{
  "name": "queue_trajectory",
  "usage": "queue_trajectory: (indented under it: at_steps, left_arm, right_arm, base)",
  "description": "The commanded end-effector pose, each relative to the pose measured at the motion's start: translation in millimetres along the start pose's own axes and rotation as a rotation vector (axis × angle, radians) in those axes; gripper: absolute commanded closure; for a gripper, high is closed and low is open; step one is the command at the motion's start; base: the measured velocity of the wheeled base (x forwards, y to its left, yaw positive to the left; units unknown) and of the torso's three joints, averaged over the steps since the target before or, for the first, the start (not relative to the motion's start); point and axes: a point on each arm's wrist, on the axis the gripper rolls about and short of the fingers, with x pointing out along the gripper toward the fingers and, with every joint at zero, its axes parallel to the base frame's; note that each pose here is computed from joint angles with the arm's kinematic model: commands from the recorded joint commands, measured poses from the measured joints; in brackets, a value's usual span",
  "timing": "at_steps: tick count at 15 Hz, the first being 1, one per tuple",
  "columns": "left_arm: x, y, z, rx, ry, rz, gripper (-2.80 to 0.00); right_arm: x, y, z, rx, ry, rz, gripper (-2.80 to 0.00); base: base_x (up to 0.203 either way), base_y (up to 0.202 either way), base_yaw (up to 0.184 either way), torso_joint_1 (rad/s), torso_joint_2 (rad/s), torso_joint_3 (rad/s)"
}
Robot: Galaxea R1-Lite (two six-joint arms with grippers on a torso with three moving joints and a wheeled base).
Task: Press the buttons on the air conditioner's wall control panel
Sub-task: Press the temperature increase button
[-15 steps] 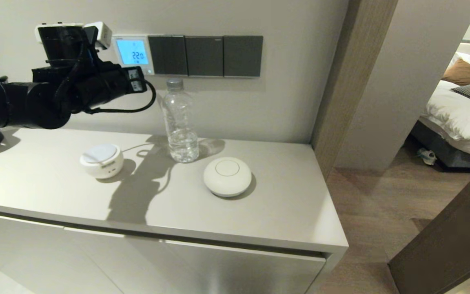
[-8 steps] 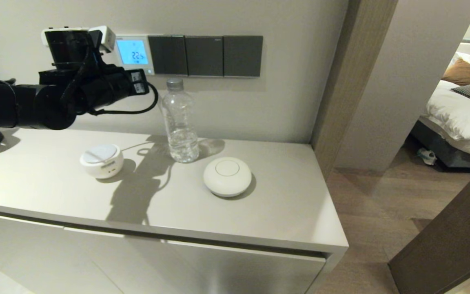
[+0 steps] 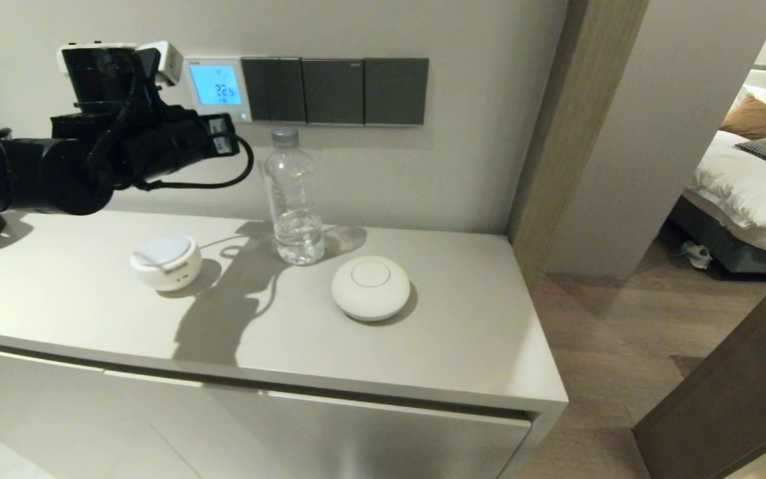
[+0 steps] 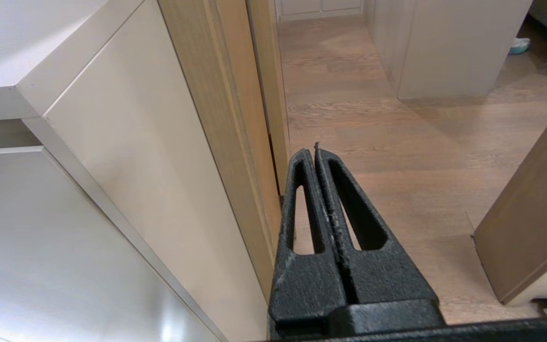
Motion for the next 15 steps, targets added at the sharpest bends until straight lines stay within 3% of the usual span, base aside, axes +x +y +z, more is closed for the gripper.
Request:
queue_trajectory:
  at_steps: [1,15]
  left_arm:
    - [-6,-1.3,8,-0.001,-0.042,-0.004,0.00]
    - [13,-0.7,-4,0.002,-0.037,-0.002,0.00]
  right_arm:
    - [0,0,-1,0.000,0.003,0.000,0.00]
    - [0,0,-1,0.000,0.003,0.000,0.00]
  base:
    - [0.000,0.000,0.000,0.000,0.00,0.000]
    - [0.000,0.000,0.000,0.000,0.00,0.000]
